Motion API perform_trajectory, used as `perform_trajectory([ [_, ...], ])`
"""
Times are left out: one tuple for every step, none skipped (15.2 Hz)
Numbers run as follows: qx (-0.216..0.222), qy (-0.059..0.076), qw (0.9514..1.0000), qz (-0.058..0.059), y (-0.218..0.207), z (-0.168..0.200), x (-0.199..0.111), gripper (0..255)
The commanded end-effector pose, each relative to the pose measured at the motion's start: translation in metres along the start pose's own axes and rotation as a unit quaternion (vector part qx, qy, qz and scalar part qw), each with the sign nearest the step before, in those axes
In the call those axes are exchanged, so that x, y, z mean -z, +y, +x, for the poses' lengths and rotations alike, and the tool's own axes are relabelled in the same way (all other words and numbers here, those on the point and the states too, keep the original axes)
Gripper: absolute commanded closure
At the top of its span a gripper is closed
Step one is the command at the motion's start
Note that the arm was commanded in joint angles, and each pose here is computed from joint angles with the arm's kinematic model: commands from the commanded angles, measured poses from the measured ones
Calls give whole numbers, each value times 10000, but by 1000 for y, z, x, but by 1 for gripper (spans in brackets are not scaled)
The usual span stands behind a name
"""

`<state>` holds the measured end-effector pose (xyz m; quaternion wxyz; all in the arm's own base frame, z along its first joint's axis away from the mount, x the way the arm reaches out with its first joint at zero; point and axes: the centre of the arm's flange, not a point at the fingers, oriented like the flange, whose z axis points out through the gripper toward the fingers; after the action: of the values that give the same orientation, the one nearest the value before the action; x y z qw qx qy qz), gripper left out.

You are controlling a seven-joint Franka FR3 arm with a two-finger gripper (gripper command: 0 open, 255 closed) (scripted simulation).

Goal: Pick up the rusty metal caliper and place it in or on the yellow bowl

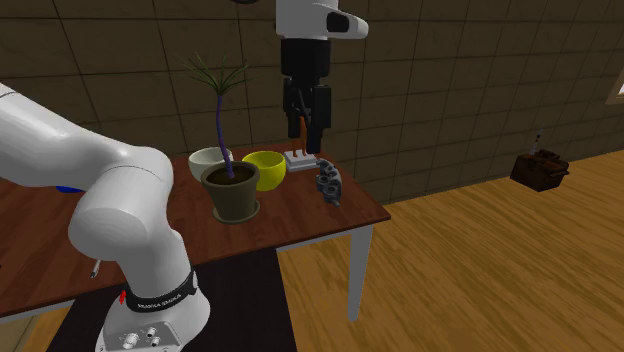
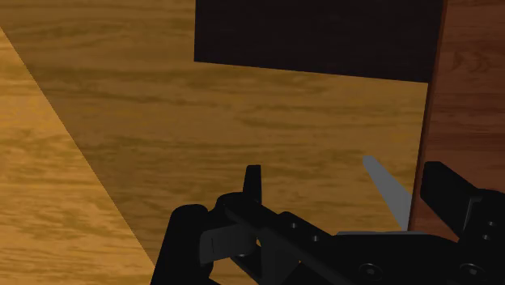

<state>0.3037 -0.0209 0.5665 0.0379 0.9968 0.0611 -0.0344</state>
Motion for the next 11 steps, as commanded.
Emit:
perform_trajectory([
  [0,0,10000,0,0,0,0,0],
  [81,8,10000,14,-6,9,-7,0],
  [163,15,9999,29,-13,18,-13,0],
  [244,23,9997,43,-19,27,-19,0],
  [325,31,9994,58,-26,36,-26,0],
  [407,38,9991,72,-33,44,-32,0],
  [488,46,9988,87,-40,53,-39,0],
  [569,54,9983,101,-47,61,-45,0],
  [651,61,9978,115,-55,70,-51,0],
  [732,69,9972,130,-62,78,-57,0],
  [813,77,9966,144,-70,86,-64,0],
])
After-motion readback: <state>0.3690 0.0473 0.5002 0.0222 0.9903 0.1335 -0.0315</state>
